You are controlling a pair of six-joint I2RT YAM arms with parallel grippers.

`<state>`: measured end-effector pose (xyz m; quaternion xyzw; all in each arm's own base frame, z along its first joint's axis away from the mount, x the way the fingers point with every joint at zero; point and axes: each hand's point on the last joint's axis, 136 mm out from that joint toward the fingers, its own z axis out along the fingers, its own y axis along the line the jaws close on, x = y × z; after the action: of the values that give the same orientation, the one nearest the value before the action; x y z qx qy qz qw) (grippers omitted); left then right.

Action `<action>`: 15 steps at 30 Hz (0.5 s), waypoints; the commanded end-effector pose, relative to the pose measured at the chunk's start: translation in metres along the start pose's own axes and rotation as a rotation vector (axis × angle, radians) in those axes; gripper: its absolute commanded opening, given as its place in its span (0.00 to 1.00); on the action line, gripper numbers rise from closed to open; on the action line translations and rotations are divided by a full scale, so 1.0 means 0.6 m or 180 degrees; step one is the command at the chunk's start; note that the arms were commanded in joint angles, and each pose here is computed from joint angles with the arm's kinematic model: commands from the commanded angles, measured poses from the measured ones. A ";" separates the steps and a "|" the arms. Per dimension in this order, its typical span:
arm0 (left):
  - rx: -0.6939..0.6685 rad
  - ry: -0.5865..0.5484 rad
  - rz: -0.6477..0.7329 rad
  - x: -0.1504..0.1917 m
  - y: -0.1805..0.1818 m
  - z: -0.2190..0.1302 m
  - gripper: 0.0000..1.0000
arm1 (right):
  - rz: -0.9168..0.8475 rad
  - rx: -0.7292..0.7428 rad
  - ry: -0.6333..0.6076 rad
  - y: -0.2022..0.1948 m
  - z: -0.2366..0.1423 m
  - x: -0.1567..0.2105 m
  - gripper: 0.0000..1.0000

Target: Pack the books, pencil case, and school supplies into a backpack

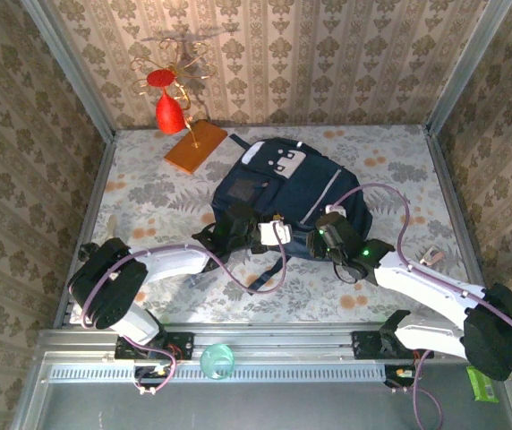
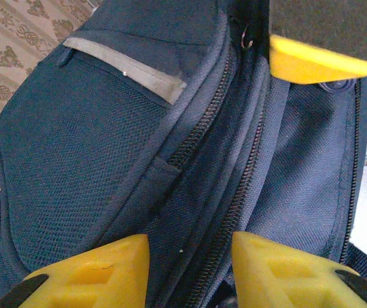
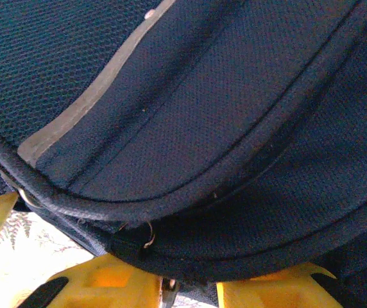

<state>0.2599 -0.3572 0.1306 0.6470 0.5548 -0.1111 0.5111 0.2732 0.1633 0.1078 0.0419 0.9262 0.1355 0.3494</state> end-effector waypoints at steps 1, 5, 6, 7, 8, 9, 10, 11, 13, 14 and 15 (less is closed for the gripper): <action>-0.0038 -0.0063 0.0054 -0.018 0.010 -0.002 0.38 | 0.0166 0.0017 -0.0083 -0.009 0.010 0.007 0.31; -0.0038 -0.0051 0.0045 -0.017 0.009 -0.001 0.38 | 0.0263 -0.0100 -0.0036 -0.004 0.016 0.022 0.32; -0.0037 -0.0052 0.0042 -0.017 0.009 -0.001 0.38 | 0.0263 -0.0111 -0.0025 -0.003 0.017 0.024 0.32; -0.0037 -0.0048 0.0037 -0.016 0.009 -0.001 0.38 | 0.0258 -0.0112 -0.0015 -0.003 0.017 0.026 0.32; -0.0038 -0.0053 0.0039 -0.017 0.009 -0.001 0.38 | 0.0262 -0.0116 -0.0020 -0.003 0.017 0.026 0.32; -0.0043 -0.0050 0.0034 -0.017 0.010 -0.001 0.38 | 0.0259 -0.0122 -0.0023 -0.002 0.016 0.026 0.32; -0.0045 -0.0048 0.0031 -0.016 0.010 -0.002 0.38 | 0.0272 -0.0126 -0.0024 -0.002 0.016 0.027 0.32; -0.0046 -0.0039 0.0031 -0.015 0.009 -0.001 0.38 | 0.0282 -0.0131 -0.0013 -0.002 0.015 0.029 0.32; -0.0057 -0.0034 0.0033 -0.015 0.010 -0.002 0.38 | 0.0305 -0.0144 -0.0007 -0.001 0.013 0.032 0.32; -0.0060 -0.0033 0.0034 -0.015 0.010 -0.001 0.38 | 0.0309 -0.0153 0.0003 0.000 0.011 0.036 0.32; -0.0055 -0.0029 0.0032 -0.014 0.009 -0.001 0.38 | 0.0311 -0.0163 0.0004 0.000 0.010 0.039 0.32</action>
<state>0.2608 -0.3566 0.1306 0.6460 0.5560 -0.1086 0.5116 0.2661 0.1659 0.0899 0.0694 0.9215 0.1619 0.3461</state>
